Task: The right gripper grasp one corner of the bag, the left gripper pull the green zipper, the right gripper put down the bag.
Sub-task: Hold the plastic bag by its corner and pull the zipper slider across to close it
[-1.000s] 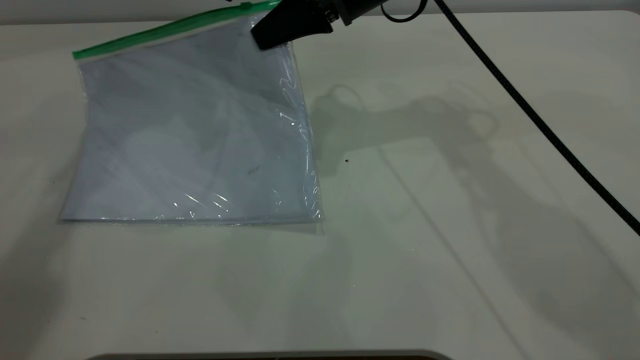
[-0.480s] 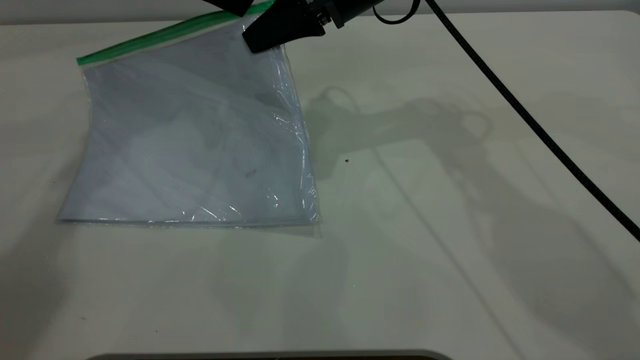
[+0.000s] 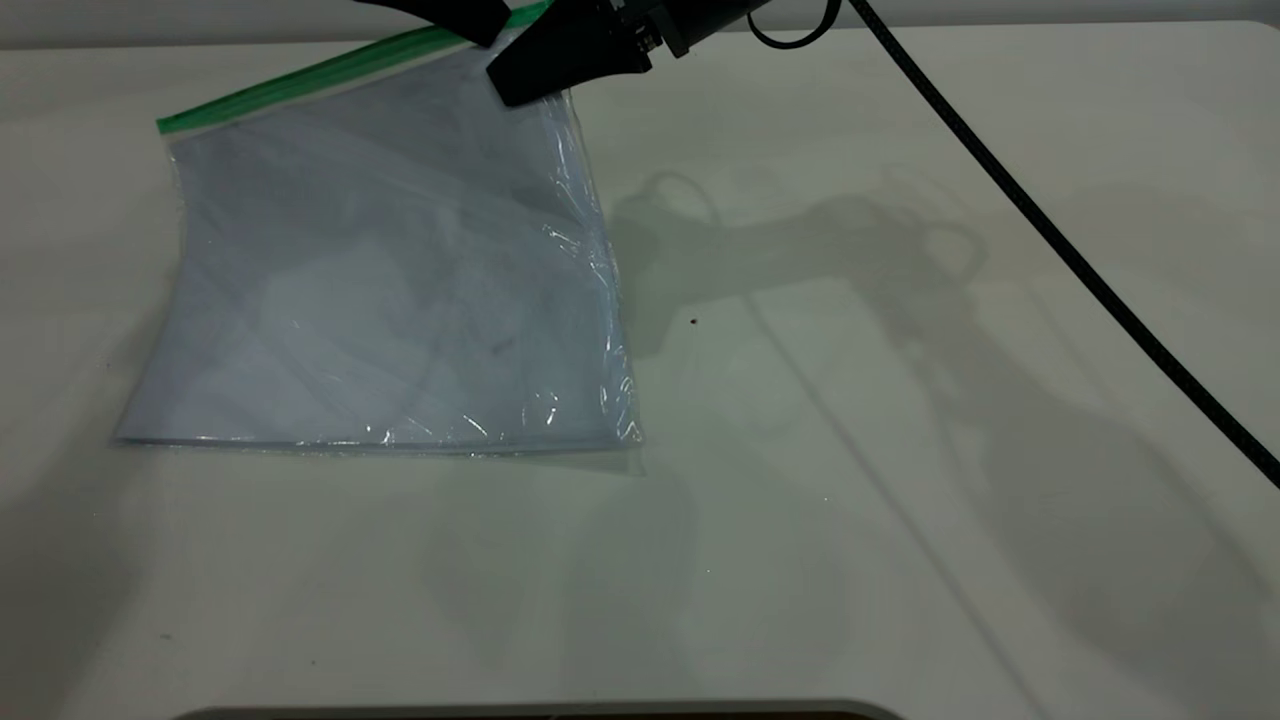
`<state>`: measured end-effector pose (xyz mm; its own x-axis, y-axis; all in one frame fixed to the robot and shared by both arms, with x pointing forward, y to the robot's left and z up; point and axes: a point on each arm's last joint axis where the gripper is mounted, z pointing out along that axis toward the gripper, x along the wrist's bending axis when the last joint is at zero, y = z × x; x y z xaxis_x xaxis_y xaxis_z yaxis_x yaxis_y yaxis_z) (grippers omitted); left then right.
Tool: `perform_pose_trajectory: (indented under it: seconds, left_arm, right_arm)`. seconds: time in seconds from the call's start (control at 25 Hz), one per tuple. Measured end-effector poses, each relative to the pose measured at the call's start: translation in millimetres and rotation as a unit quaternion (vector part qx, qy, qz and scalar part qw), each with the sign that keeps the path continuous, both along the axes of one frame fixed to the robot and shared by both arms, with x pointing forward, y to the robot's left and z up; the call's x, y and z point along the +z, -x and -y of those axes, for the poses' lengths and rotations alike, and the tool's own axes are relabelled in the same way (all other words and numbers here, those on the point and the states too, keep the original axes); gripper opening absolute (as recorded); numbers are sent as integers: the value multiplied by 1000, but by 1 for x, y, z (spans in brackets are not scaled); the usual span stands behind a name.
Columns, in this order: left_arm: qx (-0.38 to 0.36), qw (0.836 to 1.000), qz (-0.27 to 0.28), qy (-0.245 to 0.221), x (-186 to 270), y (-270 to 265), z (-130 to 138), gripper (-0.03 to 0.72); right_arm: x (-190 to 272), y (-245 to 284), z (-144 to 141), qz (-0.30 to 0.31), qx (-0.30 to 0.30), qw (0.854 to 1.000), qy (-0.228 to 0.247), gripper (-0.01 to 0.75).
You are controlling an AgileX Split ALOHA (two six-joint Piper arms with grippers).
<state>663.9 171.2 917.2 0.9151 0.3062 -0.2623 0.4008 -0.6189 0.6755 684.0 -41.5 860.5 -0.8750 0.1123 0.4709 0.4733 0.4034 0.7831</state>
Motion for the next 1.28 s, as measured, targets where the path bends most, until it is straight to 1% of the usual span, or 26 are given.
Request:
perform_pose_trajectory:
  seconds: [0.2,0.32,0.48,0.64,0.92,1.04,1.16,1.28]
  left_arm:
    - [-2,1000,2,1,1,-1,0,101]
    - [-9,1000,6,-1,4,-2,0,55]
    - [-13,1000,10,-4,5,-3,1,53]
    - [-20,1000,14,-16,5,-3,0,53]
    - [-12,999,17,-49,1,-5,-3,53]
    - [-3,998,15,-69,-1,-7,-11,53]
    - [15,996,6,-83,-3,-9,-25,53]
    - [35,995,-6,-94,-4,-11,-42,53]
  right_arm:
    - [0,0,0,0,1,1000,1,33]
    - [0,-2,3,-1,-3,1000,-2,33]
    - [1,-5,9,-7,-10,1000,-6,33]
    - [2,-10,19,-15,-20,1000,-10,33]
    - [4,-24,55,-31,-50,998,-21,33]
    - [4,-33,76,-34,-71,997,-22,33]
    - [4,-40,97,-35,-93,995,-23,33]
    - [4,-45,112,-35,-108,993,-24,33]
